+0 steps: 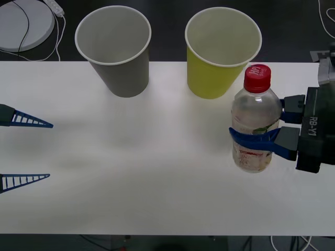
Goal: Put the can into the green bin and the plastic bottle into the gray bin
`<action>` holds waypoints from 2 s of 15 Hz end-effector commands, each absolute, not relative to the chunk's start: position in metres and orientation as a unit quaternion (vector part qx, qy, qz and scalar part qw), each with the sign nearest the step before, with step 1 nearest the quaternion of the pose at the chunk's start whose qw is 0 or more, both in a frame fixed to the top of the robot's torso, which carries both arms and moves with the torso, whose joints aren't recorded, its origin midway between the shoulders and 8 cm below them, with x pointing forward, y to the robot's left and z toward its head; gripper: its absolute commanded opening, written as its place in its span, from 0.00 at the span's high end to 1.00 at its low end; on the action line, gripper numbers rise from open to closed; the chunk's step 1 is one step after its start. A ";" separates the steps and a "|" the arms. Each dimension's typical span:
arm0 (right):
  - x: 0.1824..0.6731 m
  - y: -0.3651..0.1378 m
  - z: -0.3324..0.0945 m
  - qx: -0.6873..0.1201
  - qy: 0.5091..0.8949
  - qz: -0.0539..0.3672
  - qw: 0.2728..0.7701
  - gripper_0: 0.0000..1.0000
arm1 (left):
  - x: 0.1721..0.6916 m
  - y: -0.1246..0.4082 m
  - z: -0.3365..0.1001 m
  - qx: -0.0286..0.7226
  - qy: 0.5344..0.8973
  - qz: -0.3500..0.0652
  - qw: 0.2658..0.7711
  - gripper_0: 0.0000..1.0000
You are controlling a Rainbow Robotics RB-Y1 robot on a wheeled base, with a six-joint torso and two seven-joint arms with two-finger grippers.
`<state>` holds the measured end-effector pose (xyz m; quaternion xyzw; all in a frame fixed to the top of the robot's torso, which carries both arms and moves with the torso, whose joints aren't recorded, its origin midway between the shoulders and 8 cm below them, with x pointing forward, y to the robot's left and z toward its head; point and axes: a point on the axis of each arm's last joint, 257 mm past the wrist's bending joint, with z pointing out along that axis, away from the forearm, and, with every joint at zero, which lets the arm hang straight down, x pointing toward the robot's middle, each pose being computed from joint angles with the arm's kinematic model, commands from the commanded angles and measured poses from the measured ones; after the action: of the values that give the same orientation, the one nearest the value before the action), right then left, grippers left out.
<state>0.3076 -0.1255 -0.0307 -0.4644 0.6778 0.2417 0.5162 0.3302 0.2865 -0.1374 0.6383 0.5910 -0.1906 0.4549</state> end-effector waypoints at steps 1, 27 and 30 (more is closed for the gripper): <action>0.311 -0.118 -0.023 -0.467 0.701 0.218 0.493 1.00 | 0.330 0.287 -0.137 0.638 0.591 -0.191 0.455 0.00; 0.488 0.003 0.064 -0.505 0.746 0.163 0.402 1.00 | 0.330 0.287 -0.137 0.638 0.591 -0.191 0.455 0.00; 0.505 0.019 0.078 -0.499 0.759 0.149 0.392 1.00 | 0.330 0.287 -0.137 0.638 0.591 -0.191 0.455 0.00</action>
<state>0.5010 0.0154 0.0768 -0.4998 0.7559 0.1537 0.3940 0.3302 0.2865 -0.1374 0.6383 0.5911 -0.1905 0.4549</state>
